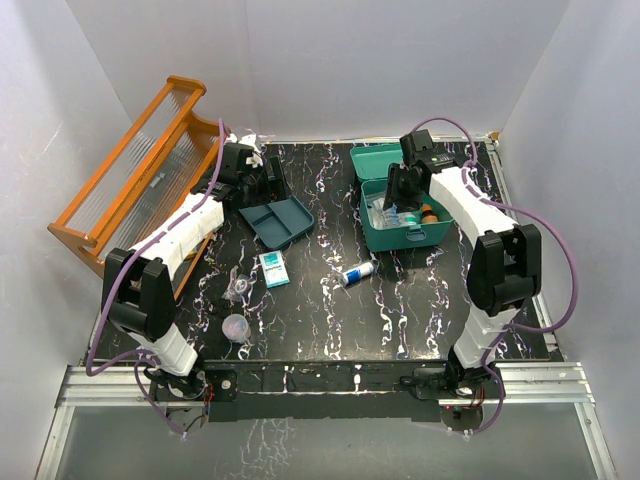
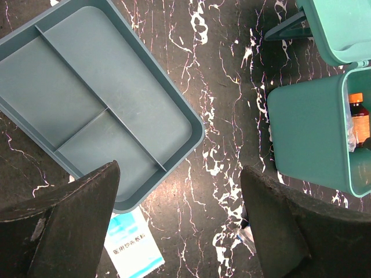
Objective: Organize the medicine kit
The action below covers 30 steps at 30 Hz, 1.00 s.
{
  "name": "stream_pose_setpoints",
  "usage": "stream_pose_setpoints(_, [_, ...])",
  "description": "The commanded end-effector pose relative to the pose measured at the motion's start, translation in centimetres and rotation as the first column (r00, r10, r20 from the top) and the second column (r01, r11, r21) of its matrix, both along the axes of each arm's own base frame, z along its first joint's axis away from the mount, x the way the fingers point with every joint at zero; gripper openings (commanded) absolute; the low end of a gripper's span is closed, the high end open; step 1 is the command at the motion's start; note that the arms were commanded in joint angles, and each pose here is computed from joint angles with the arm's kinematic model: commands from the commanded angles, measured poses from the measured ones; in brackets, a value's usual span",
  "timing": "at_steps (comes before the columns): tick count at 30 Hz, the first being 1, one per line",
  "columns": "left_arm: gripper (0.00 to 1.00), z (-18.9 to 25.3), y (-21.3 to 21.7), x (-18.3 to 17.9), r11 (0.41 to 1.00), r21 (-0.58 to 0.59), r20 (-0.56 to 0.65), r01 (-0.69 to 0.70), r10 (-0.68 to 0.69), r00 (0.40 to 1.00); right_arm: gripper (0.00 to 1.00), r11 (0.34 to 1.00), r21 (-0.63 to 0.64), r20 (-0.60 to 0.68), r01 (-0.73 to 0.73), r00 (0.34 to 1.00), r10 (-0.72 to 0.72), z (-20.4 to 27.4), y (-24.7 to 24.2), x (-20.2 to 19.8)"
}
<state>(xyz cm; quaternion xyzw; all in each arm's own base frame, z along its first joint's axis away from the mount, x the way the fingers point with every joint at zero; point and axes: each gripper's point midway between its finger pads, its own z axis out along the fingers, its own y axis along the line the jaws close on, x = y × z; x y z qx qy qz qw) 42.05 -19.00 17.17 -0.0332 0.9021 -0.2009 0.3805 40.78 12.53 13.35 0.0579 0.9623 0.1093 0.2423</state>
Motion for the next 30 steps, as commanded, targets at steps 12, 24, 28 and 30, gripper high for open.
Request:
stream_pose_setpoints(12, [0.84,1.9,-0.5,0.8,1.0,-0.024,0.041,0.013,-0.012,0.999,0.47,0.995,-0.087,0.076,-0.048,0.996,0.055,-1.9,-0.3,4.4])
stream_pose_setpoints(24, [0.84,1.7,-0.9,1.0,0.999,-0.038,0.036,0.024,-0.023,0.999,0.43,0.999,-0.035,0.019,0.012,1.0,-0.011,-5.3,1.5,1.9])
stream_pose_setpoints(28, [0.84,1.7,-1.4,0.9,0.998,-0.052,0.036,0.045,-0.043,0.998,0.43,0.997,-0.065,0.021,0.049,0.999,-0.047,-4.9,1.3,1.9])
stream_pose_setpoints(30, [0.84,1.9,-1.5,0.8,0.996,-0.06,0.043,0.058,-0.056,0.998,0.45,0.994,-0.078,0.049,0.072,0.997,-0.068,-3.5,0.8,2.3])
